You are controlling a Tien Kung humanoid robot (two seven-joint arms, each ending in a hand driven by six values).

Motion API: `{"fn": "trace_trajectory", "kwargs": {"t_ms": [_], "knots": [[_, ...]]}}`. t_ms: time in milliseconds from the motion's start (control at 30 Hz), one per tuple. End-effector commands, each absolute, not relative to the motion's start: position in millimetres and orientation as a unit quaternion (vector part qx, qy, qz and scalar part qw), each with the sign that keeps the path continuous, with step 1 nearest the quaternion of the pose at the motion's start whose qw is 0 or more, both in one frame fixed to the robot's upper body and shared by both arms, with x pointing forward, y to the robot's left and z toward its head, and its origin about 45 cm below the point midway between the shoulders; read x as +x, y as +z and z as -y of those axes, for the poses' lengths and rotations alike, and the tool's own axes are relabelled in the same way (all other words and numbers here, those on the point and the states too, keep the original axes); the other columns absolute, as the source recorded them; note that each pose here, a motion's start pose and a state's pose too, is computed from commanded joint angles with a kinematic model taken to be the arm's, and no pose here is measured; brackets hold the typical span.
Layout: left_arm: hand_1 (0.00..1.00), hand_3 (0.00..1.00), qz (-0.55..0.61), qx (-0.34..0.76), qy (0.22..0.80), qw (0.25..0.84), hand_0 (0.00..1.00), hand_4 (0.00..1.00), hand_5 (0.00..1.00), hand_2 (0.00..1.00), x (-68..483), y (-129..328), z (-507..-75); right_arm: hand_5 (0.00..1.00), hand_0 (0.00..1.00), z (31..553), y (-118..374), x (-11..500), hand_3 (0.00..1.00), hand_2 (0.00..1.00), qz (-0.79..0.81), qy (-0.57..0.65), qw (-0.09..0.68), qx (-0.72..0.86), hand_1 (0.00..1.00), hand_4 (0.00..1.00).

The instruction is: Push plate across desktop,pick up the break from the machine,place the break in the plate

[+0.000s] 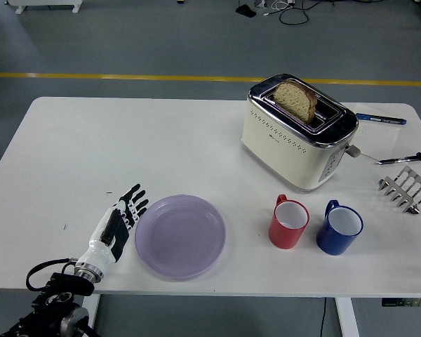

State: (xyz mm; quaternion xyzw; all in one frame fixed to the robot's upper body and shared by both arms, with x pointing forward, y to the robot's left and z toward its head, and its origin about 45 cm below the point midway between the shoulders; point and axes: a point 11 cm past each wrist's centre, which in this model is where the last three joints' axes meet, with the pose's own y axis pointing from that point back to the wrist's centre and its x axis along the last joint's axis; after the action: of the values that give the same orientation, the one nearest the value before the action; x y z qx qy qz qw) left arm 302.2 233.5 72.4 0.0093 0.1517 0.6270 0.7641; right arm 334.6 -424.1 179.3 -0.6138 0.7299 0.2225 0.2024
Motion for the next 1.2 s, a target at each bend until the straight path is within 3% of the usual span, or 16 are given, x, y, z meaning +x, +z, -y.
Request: {"fn": "trace_trajectory", "kwargs": {"t_ms": [933, 1200], "knots": [[0.896, 0.986, -0.185, -0.004, 0.589, 0.787, 0.91, 0.503, 0.998, 0.975, 302, 69, -205, 0.565, 0.735, 421, 175, 333, 0.709, 0.687, -0.728, 0.227, 0.198, -0.615, 0.674, 0.531], [0.902, 0.982, -0.157, -0.007, 0.616, 0.772, 0.906, 0.505, 0.998, 0.973, 308, 78, -216, 0.565, 0.735, 421, 177, 334, 0.709, 0.688, -0.728, 0.225, 0.199, -0.616, 0.674, 0.532]]}}
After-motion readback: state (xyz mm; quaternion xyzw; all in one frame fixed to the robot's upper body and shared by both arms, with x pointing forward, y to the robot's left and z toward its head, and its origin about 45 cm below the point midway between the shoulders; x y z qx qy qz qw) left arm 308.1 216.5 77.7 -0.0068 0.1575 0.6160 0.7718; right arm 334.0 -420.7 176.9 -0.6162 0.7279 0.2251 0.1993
